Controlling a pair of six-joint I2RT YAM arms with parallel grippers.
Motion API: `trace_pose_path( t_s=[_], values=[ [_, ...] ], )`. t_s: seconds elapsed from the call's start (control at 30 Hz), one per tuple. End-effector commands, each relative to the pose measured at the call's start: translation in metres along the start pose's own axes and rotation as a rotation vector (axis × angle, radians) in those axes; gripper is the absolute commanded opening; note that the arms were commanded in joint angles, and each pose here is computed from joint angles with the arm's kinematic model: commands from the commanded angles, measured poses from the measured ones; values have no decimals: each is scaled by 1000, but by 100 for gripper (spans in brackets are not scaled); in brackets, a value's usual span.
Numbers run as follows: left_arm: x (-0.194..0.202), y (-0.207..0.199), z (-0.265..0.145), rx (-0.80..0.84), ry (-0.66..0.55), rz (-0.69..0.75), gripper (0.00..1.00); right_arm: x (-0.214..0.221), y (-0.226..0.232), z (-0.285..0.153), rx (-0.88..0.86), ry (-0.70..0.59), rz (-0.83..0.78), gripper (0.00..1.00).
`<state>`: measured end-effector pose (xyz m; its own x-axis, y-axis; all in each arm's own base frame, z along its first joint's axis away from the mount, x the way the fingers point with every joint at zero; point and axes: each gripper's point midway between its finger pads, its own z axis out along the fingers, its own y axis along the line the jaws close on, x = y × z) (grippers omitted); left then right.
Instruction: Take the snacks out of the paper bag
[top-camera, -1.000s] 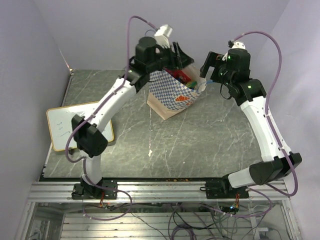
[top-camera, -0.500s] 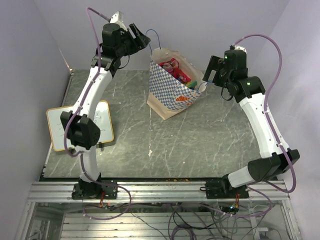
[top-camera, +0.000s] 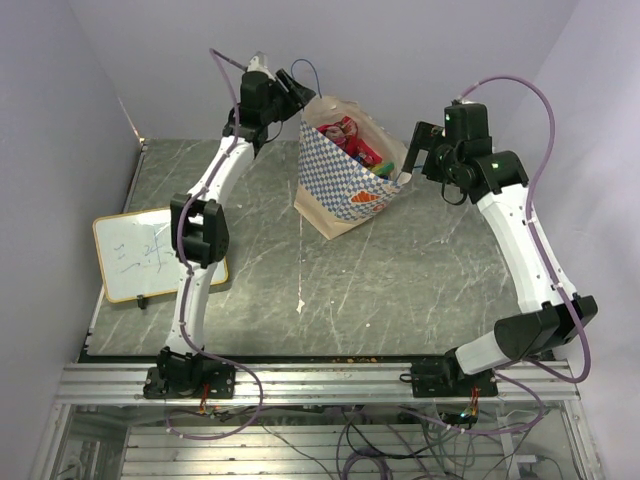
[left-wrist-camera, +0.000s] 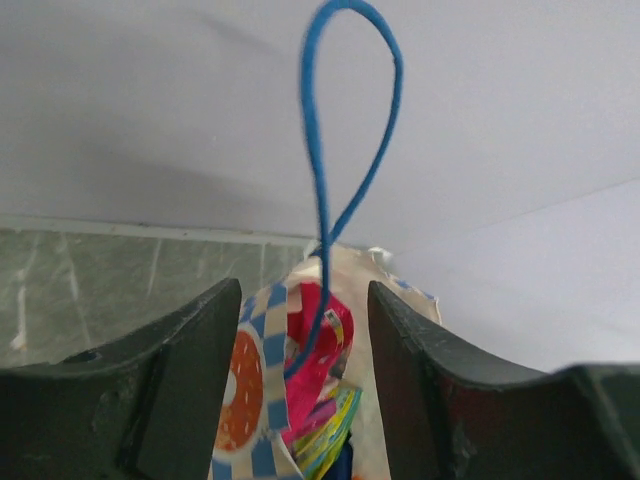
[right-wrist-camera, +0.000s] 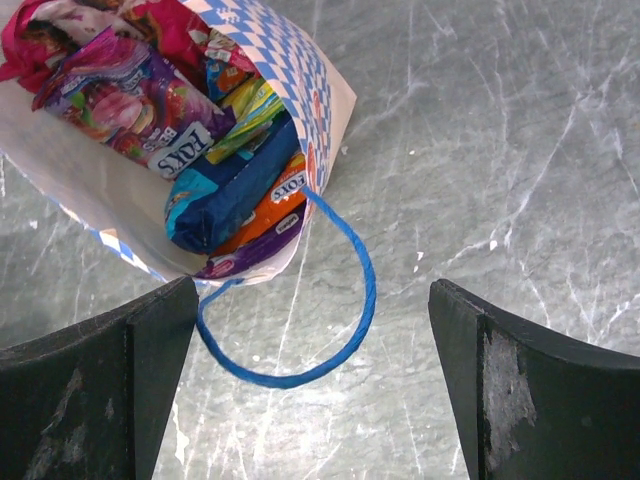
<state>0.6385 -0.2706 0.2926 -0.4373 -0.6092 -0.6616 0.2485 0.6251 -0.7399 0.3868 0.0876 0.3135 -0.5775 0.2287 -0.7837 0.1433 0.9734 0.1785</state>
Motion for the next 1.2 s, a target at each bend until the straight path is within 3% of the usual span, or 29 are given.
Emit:
trace_pose_path(
  t_s=[0.0,0.07,0.13,0.33,0.4,0.53,0.63,0.73,0.9,1.17],
  values=[
    [-50,-53,2,238,-170,-59,62,6,2,-10,-53,16,-19,100],
    [-55,-54,4,258,-182,-67,52,9,2,-7,-55,24,-10,100],
    [-58,-61,4,294,-190,-73,26,8,4,-5,-54,27,1,100],
    [-56,-69,-7,289,-162,-90,7,7,12,2,-63,63,77,97],
    [-58,-82,-18,301,-148,-76,7,2,14,2,-59,69,90,93],
    [-57,-99,-41,273,-140,-50,7,-1,15,4,-62,60,85,63],
    [-48,-112,-59,277,-115,-70,7,-2,15,15,-45,72,44,38],
    [-37,-126,-78,282,-71,-68,7,-8,22,18,-75,76,8,3],
    [-27,-144,-118,253,0,-47,7,-20,54,-4,-273,67,-52,0],
    [-3,-141,-197,183,21,-87,7,32,111,-53,-687,193,-168,0]
  ],
)
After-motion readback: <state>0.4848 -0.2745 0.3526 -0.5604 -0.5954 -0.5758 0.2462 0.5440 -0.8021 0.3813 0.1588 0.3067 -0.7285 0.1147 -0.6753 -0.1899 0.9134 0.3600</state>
